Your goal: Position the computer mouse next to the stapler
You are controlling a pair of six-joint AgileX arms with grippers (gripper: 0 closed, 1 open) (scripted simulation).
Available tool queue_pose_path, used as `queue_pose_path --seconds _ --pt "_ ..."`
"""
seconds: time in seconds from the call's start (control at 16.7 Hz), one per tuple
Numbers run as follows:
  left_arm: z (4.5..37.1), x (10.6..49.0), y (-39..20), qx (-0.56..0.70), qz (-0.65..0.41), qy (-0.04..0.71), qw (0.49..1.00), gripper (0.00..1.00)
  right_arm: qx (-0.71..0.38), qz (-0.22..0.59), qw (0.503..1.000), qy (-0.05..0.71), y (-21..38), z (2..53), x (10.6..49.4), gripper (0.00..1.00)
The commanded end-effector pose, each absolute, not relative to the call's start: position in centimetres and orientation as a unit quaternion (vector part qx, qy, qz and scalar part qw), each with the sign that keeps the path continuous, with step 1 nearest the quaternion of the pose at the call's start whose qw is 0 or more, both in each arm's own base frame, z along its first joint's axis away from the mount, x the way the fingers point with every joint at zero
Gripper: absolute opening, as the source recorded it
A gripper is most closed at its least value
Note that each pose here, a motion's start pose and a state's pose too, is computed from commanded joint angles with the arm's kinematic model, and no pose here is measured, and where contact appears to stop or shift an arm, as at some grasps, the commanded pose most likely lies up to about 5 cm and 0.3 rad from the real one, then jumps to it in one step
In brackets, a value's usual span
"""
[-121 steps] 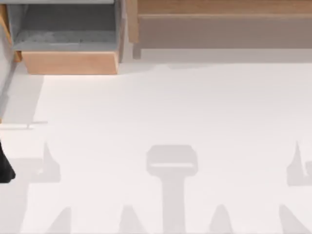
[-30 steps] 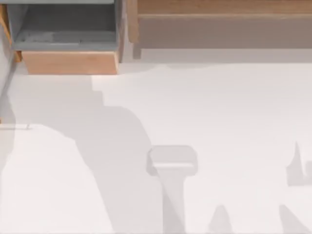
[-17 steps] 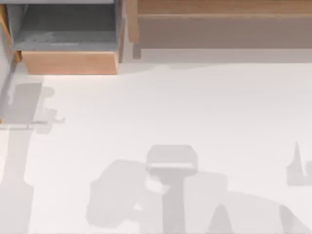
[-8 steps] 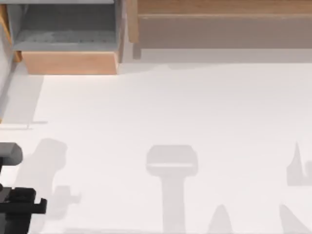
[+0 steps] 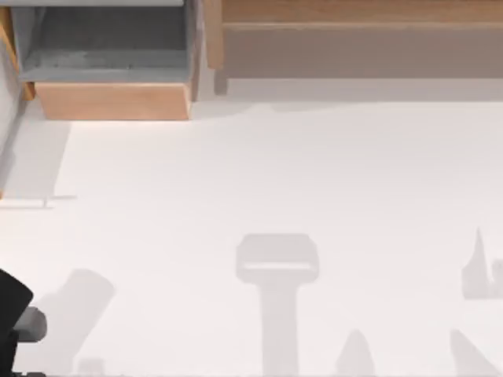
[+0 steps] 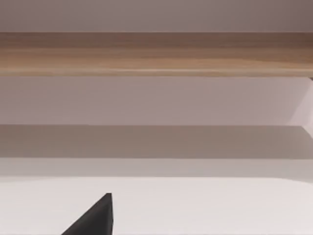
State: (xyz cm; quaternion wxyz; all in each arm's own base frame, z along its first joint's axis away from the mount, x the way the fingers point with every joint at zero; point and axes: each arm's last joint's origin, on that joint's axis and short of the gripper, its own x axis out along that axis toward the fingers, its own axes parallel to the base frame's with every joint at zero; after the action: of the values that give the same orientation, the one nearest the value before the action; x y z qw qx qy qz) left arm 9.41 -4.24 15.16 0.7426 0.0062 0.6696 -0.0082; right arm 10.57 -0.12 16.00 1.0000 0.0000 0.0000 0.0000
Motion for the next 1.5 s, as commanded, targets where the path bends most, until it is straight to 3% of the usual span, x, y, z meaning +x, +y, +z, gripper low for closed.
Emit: queue_pose_path --seconds 0.36,1.02,1.5 --pt "15.2 9.5 -4.2 0.007 -0.008 0.67 0.742 0.0 0.0 0.0 1.0 0.0 -0.1 16.0 10.6 1.0" --pt "17.7 11.8 -5.4 -0.012 -0.016 0.581 0.814 0.0 0.0 0.0 1.0 0.0 -0.1 16.0 10.6 1.0" --pt "15.3 10.7 -4.7 -0.004 -0.019 0.635 0.773 0.0 0.0 0.0 1.0 0.0 -0.1 16.0 10.6 1.0"
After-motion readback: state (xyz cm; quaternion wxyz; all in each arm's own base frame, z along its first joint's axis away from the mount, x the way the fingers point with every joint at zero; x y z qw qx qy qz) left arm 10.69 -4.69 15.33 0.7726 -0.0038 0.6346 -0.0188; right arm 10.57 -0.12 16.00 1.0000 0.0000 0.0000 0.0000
